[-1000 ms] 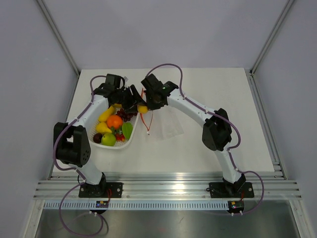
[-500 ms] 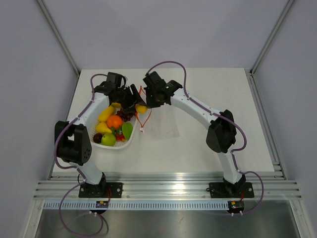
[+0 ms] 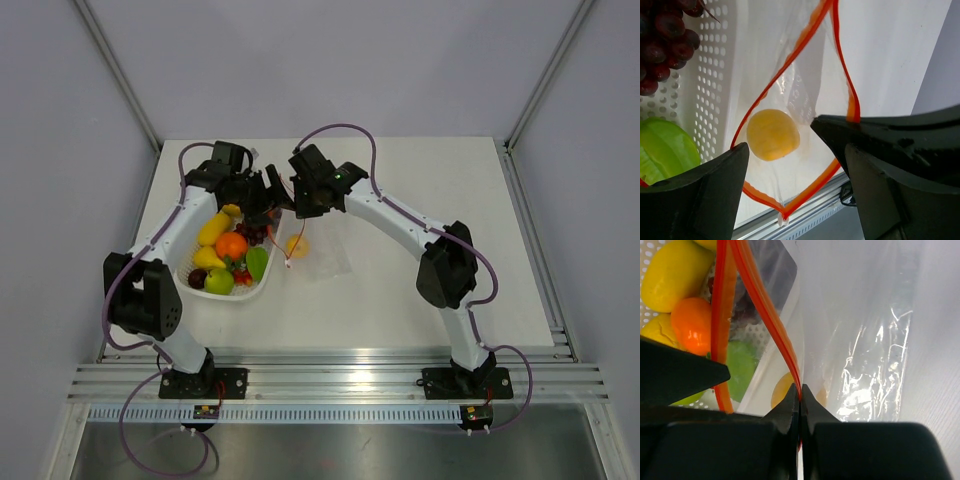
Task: Place the food in the zip-top bag and seal the zipper
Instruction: Place the fake fruit in the zipper food storage bag, then adjust the zipper food storage bag at the center of the board.
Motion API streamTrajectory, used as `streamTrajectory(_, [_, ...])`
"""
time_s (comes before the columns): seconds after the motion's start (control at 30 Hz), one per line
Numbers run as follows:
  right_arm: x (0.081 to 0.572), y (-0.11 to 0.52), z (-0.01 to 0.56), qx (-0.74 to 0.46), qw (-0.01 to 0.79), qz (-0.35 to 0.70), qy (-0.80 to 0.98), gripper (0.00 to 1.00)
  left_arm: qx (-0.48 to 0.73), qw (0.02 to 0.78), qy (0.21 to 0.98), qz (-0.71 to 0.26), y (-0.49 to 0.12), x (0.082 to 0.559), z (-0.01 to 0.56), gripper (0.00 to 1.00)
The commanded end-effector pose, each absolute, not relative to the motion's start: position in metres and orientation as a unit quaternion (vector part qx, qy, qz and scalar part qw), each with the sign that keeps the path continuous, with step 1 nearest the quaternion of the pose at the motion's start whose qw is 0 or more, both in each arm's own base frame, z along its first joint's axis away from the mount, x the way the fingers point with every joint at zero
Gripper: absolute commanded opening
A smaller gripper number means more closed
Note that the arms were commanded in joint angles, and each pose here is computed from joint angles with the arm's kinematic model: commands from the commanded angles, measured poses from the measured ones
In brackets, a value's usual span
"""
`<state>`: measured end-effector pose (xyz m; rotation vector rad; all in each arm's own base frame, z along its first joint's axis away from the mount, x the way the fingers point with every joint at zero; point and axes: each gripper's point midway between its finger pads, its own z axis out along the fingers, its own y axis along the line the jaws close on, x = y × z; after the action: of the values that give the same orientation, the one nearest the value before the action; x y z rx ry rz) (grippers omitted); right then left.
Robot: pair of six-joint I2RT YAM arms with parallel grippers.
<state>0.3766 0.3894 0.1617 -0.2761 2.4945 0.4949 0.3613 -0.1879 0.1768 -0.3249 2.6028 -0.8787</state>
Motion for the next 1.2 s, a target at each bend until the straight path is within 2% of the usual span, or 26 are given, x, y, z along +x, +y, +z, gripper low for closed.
streamTrajectory(0.0, [0.381, 0.382, 0.213, -0.087, 0.330, 0.219, 0.914, 0.00, -0.073, 0.255, 0.905, -0.331, -0.188, 0.359, 0.231, 0.80])
streamTrajectory(0.17, [0.384, 0.373, 0.234, -0.078, 0.347, 0.233, 0.905, 0.00, -0.056, 0.236, 0.917, -0.317, -0.187, 0.355, 0.219, 0.79])
streamTrajectory(0.4, [0.381, 0.375, 0.232, -0.080, 0.341, 0.239, 0.906, 0.00, -0.053, 0.217, 0.933, -0.281, -0.184, 0.351, 0.194, 0.77])
streamTrajectory(0.47, [0.381, 0.374, 0.230, -0.081, 0.341, 0.236, 0.906, 0.00, -0.054, 0.228, 0.933, -0.273, -0.180, 0.352, 0.196, 0.75])
streamTrajectory(0.6, [0.382, 0.373, 0.227, -0.082, 0.340, 0.230, 0.908, 0.00, -0.038, 0.249, 0.912, -0.324, -0.193, 0.346, 0.209, 0.69])
streamTrajectory(0.8, [0.382, 0.374, 0.223, -0.084, 0.337, 0.229, 0.910, 0.00, -0.045, 0.311, 0.892, -0.326, -0.187, 0.353, 0.238, 0.67])
streamTrajectory(1.07, [0.384, 0.374, 0.219, -0.083, 0.336, 0.224, 0.911, 0.00, -0.025, 0.325, 0.877, -0.354, -0.193, 0.343, 0.243, 0.63])
streamTrajectory(1.17, [0.383, 0.373, 0.216, -0.083, 0.333, 0.222, 0.913, 0.00, -0.038, 0.329, 0.886, -0.326, -0.184, 0.346, 0.236, 0.64])
